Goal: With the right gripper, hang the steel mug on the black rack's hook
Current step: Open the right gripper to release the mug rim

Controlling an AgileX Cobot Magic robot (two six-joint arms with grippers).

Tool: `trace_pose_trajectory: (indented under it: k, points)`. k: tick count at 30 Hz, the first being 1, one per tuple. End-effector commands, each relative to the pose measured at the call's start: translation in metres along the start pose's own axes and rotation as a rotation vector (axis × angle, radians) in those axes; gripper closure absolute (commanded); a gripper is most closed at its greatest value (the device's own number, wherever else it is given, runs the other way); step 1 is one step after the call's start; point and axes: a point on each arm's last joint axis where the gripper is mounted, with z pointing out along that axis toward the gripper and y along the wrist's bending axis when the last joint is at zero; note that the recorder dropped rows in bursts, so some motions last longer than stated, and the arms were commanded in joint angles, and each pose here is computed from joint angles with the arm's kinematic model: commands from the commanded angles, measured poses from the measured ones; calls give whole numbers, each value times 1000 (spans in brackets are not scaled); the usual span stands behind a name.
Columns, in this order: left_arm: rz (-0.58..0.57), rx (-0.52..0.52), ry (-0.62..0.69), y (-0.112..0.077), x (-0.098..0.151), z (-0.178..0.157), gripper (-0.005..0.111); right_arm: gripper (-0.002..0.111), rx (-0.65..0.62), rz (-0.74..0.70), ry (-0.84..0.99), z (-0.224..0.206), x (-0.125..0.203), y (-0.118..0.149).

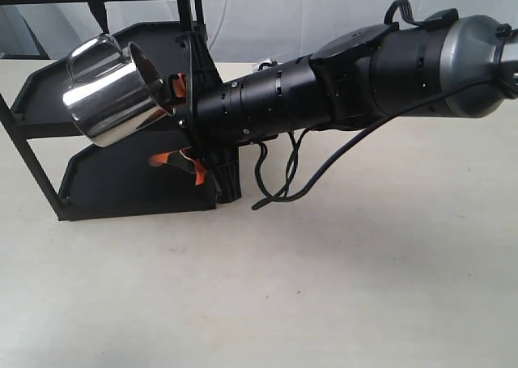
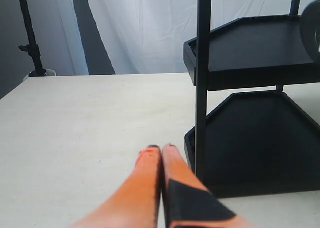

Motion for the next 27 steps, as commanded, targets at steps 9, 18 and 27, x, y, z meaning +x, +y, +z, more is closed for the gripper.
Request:
trace_pose_trajectory:
  k: [9,18,27]
  points:
    - [-3,1,-9,0,-1,-1,105,57,-25,-53,-18,-14,-3,8]
    - [-3,1,-9,0,-1,-1,105,57,-38,-89,-37,-23,-3,13]
    - [-3,1,-9,0,-1,-1,105,57,-27,-142,-55,-38,-4,18]
